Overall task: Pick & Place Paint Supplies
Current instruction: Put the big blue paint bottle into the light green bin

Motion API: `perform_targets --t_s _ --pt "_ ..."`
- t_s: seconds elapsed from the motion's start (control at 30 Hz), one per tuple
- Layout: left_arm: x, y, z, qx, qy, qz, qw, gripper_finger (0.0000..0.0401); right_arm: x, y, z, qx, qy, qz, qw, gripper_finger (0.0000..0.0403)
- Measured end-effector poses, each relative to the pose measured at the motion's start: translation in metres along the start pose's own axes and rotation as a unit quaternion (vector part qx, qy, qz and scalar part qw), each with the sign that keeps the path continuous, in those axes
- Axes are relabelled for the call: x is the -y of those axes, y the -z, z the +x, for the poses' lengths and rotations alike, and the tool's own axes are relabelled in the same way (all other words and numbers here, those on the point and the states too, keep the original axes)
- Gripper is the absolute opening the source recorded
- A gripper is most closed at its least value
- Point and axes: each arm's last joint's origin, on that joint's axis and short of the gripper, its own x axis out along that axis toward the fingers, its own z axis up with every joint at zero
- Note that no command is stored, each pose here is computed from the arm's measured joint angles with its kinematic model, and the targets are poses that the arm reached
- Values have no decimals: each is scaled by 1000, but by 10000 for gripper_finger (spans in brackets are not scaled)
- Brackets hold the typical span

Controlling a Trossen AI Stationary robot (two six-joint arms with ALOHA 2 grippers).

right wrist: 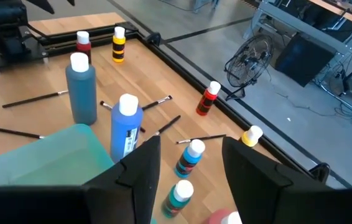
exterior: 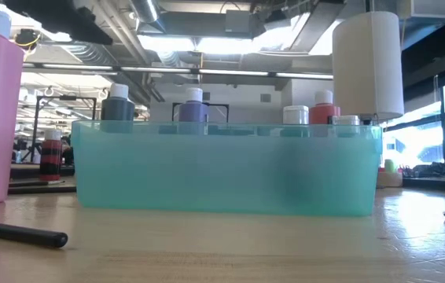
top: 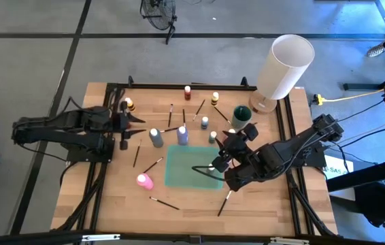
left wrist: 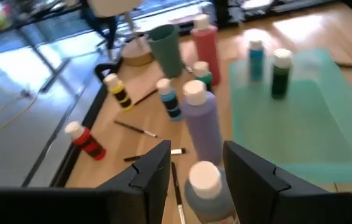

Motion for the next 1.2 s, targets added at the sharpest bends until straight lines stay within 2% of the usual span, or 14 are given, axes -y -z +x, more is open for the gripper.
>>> perform_targets --t_s 0.1,0.33,0.43,0.57,0.77,0.87,0.93,1.03,1.2 --pt "1 5 4 -11 -12 -40 999 143 -1 1 -3 1 -4 -2 1000 174" --pt "0 5 1 -23 -12 -59 998 143 -4 6 -13 4 -18 -15 1000 174" --pt "-3 -2 -7 -33 -17 -105 994 143 -6 8 -17 5 -25 -18 1000 174" --pt "-7 -6 -16 -73 -56 -175 980 143 -7 10 -21 7 -31 -22 999 174" --pt "-9 -1 -19 -161 -113 -275 941 143 -7 10 -22 10 -28 -23 999 174" --pt "-9 7 -14 -215 -142 -318 912 143 -6 10 -21 10 -27 -23 999 174" --pt "-9 12 -9 -258 -163 -327 894 143 -6 10 -21 10 -27 -23 999 174" --pt "-10 15 2 -300 -185 -323 878 143 -6 10 -21 10 -27 -24 999 174" --pt "-10 17 23 -345 -179 -374 842 143 -5 11 -22 9 -24 -32 999 174"
